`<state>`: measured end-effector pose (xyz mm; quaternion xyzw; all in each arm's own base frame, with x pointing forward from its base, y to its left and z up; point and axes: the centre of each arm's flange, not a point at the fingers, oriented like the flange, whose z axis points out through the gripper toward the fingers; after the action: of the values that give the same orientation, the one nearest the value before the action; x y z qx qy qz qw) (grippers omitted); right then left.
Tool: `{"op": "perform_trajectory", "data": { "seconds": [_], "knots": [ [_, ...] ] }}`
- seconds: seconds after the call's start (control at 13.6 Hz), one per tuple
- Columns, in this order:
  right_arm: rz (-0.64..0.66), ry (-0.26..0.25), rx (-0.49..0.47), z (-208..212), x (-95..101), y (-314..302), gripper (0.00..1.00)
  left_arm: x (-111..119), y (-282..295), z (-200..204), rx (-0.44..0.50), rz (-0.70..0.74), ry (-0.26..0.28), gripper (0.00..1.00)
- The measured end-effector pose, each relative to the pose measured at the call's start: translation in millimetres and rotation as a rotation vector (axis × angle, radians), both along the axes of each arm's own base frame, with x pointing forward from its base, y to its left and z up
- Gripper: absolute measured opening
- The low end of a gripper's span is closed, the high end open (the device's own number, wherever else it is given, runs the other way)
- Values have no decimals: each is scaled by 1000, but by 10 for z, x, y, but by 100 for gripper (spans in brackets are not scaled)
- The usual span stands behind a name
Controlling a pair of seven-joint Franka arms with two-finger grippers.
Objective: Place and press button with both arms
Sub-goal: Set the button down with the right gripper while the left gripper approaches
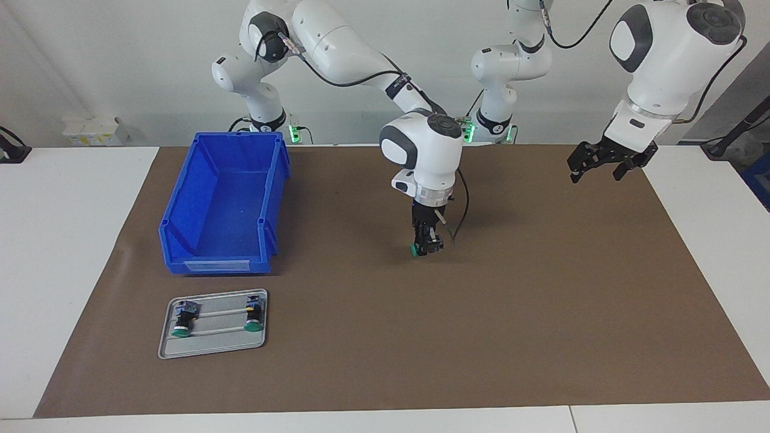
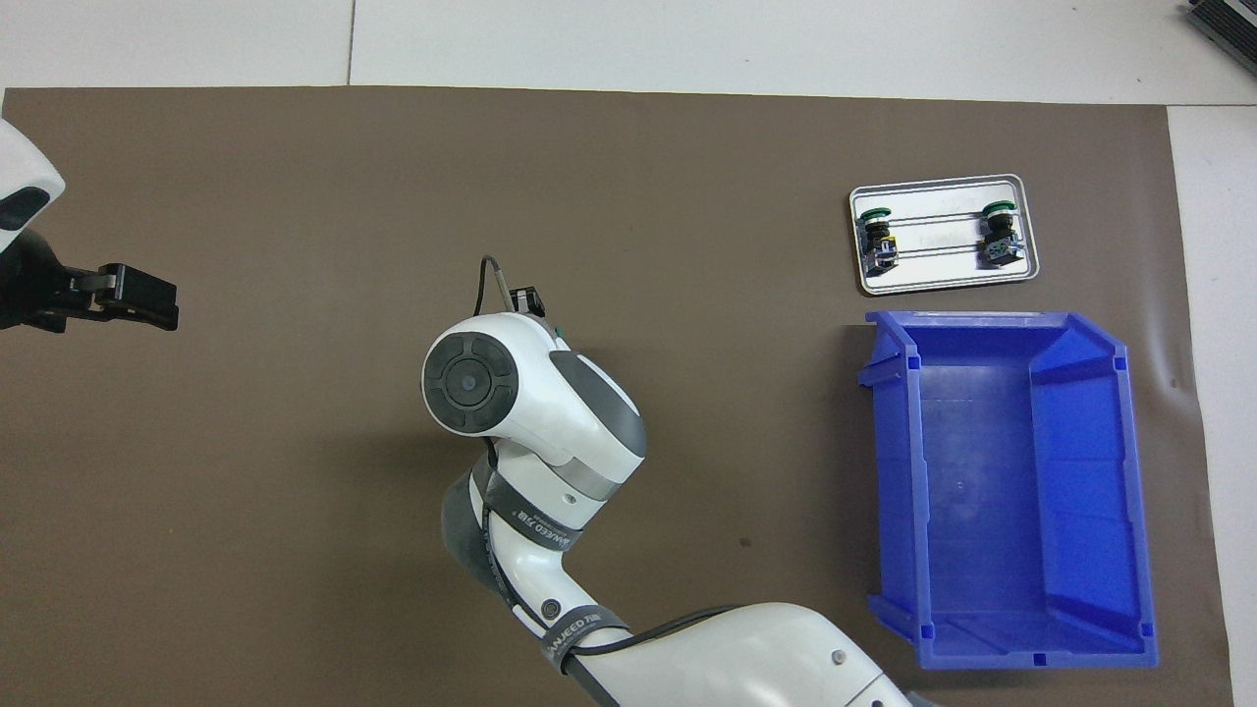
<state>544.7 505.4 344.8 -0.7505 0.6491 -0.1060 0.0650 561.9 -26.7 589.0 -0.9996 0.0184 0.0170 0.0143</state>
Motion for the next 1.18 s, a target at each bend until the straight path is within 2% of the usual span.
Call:
{"op": "perform_trajectory", "data": {
  "seconds": [0.52,0.81,1.03,1.1,1.18],
  "knots": [
    [24,6,11,-232,-452,357,33,-1,-16,0,0,-3,0,100],
    [35,0,13,-491,-610,463,33,-5,-38,17,0,-7,-5,100],
    [34,-16,-9,-494,-637,495,33,-16,-84,42,0,-15,-11,100],
    [31,-10,-18,-515,-637,492,38,-17,-105,43,0,-19,-11,100],
    [31,-7,-22,-544,-636,491,51,-16,-126,45,-1,-23,-14,100]
  ]
}}
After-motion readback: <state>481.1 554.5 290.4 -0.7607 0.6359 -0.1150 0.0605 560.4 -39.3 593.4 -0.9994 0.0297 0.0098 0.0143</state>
